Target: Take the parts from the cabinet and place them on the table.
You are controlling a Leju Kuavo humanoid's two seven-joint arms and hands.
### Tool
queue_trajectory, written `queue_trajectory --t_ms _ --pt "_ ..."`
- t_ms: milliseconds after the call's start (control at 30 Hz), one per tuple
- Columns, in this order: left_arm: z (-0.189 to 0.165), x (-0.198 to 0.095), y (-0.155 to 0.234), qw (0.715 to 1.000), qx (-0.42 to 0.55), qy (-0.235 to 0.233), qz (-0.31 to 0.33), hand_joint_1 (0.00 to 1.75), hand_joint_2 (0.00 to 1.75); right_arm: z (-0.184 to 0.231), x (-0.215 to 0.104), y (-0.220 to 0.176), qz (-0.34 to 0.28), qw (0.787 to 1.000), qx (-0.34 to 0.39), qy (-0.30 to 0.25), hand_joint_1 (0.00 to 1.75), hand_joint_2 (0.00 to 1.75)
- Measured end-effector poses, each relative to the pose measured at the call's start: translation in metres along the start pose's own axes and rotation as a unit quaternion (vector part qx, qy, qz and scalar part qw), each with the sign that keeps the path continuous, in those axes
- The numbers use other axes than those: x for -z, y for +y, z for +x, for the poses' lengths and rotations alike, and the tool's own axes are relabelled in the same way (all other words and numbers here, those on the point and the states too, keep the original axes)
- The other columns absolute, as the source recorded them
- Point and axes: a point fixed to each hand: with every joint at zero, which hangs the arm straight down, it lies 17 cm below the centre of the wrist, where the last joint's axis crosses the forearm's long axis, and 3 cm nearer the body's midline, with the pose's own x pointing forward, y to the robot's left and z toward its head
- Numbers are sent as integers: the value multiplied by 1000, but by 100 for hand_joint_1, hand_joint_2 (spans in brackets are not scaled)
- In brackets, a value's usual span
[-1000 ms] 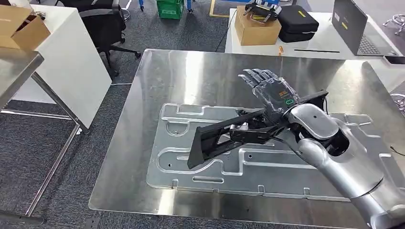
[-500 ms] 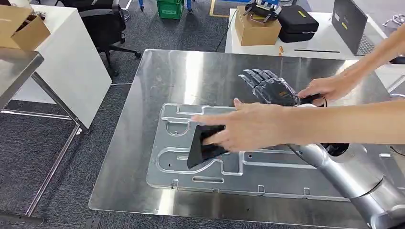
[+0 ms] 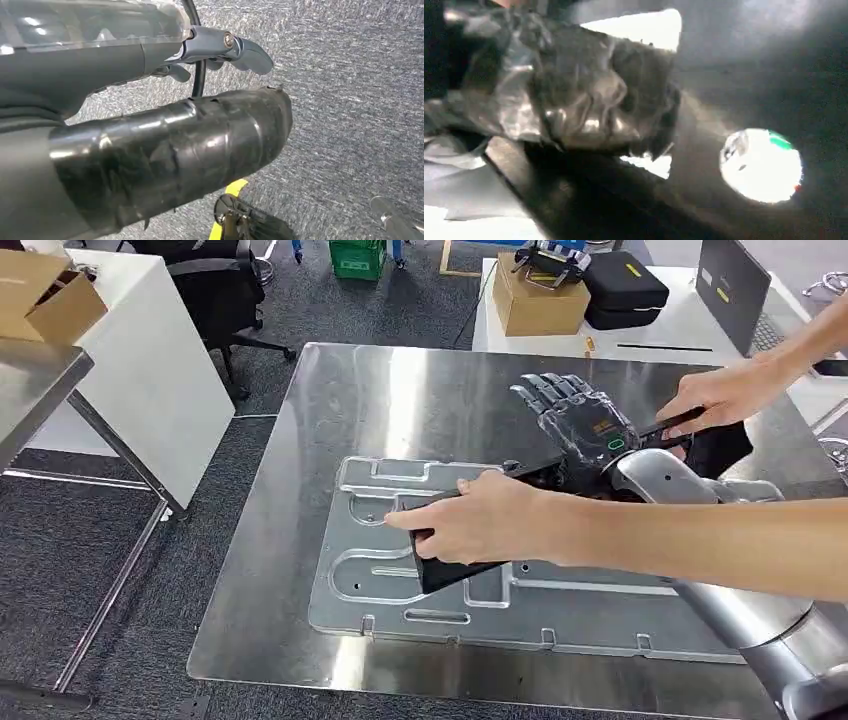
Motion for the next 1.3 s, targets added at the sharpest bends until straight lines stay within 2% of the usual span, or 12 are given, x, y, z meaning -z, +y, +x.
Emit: queue_trajectory --t_ms 1300 --pt "0 0 0 1000 0 0 1 0 0 -2 1 0 5 1000 6 -1 0 0"
